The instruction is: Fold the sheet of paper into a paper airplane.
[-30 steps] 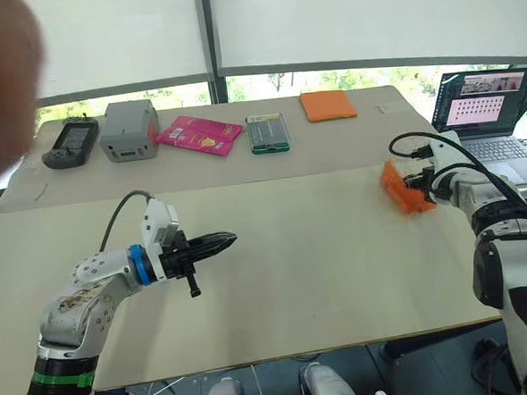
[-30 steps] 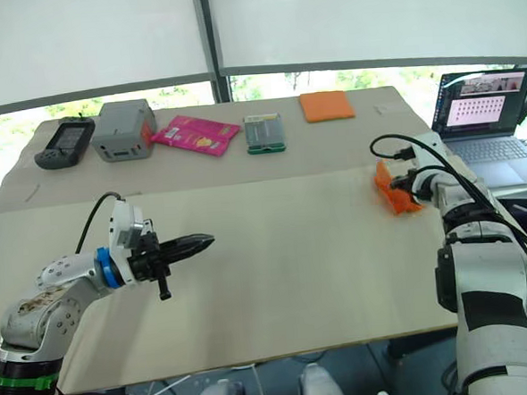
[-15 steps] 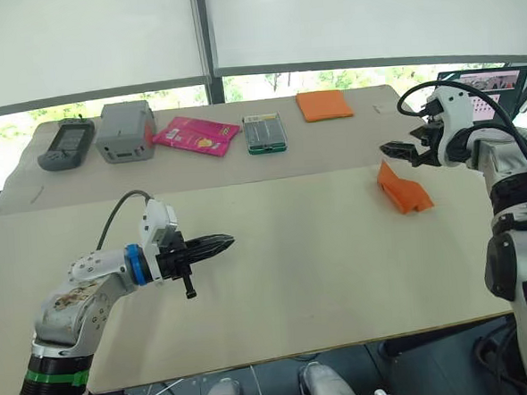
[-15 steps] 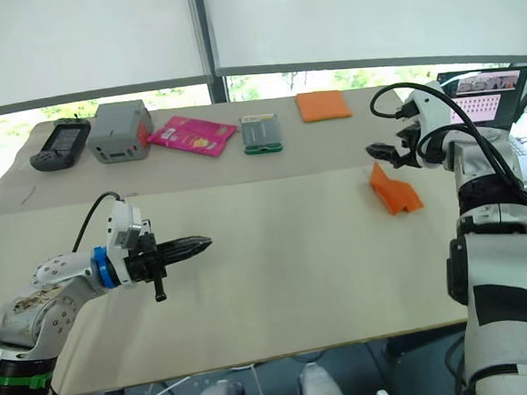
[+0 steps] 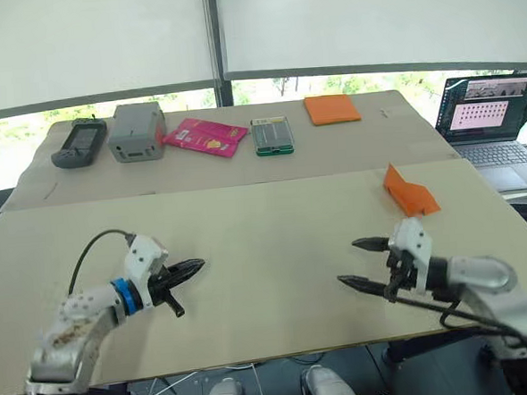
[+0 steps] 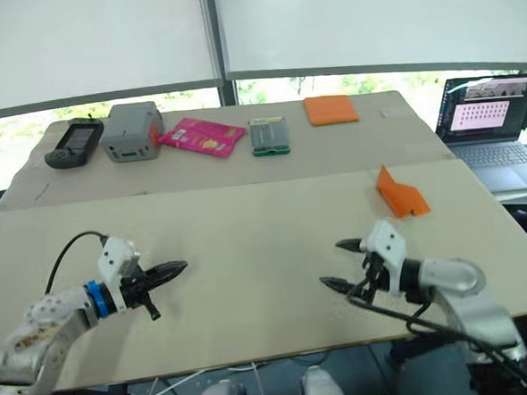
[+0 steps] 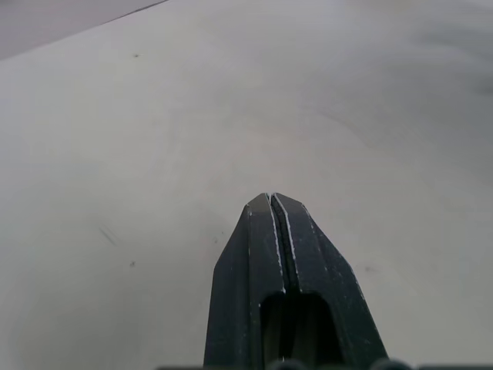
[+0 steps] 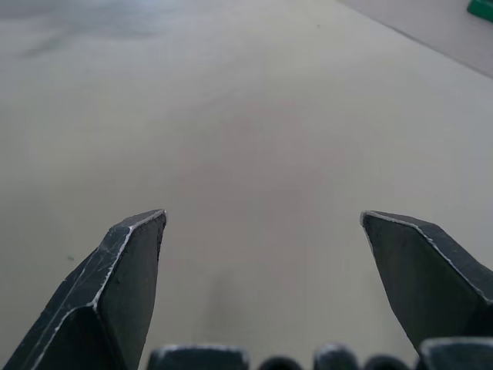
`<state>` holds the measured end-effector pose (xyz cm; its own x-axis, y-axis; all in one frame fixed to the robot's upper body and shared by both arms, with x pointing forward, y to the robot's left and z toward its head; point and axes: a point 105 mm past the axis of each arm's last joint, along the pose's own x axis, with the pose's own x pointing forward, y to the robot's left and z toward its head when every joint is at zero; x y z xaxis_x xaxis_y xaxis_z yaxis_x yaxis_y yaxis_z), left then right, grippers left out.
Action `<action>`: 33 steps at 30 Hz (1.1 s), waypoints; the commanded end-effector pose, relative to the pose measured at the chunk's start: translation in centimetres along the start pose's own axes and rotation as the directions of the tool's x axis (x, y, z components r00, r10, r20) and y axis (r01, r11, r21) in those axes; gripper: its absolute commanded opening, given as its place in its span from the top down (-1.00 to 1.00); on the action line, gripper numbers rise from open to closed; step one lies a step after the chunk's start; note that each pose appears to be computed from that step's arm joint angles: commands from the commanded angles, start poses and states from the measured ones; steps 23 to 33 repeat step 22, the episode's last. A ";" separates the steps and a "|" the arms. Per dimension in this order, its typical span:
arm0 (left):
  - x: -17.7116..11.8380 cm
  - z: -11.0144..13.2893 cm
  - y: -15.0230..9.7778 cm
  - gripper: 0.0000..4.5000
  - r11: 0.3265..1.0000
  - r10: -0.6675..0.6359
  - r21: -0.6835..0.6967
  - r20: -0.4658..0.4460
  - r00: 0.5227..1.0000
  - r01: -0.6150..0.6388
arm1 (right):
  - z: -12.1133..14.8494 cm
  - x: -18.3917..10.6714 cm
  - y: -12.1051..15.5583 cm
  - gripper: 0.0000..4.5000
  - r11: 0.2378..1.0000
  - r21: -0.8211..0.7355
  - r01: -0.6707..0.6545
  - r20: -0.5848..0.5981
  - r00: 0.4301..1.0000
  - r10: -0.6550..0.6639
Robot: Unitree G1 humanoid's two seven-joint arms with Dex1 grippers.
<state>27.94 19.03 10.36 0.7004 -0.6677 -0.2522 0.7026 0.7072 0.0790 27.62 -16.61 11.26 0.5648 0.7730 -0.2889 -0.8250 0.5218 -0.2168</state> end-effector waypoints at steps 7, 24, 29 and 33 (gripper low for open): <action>-0.1 0.5 -0.9 1.00 0.999 0.018 0.034 0.047 0.999 -0.020 | -0.3 1.0 0.1 -0.98 0.999 0.024 0.042 0.012 0.999 -0.043; 0.1 0.3 -1.1 1.00 0.999 0.009 0.052 0.049 0.999 -0.012 | -0.6 1.5 -0.5 -0.98 0.993 0.080 0.091 -0.018 0.996 -0.090; 0.1 0.3 -1.1 1.00 0.999 0.009 0.052 0.049 0.999 -0.012 | -0.6 1.5 -0.5 -0.98 0.993 0.080 0.091 -0.018 0.996 -0.090; 0.1 0.3 -1.1 1.00 0.999 0.009 0.052 0.049 0.999 -0.012 | -0.6 1.5 -0.5 -0.98 0.993 0.080 0.091 -0.018 0.996 -0.090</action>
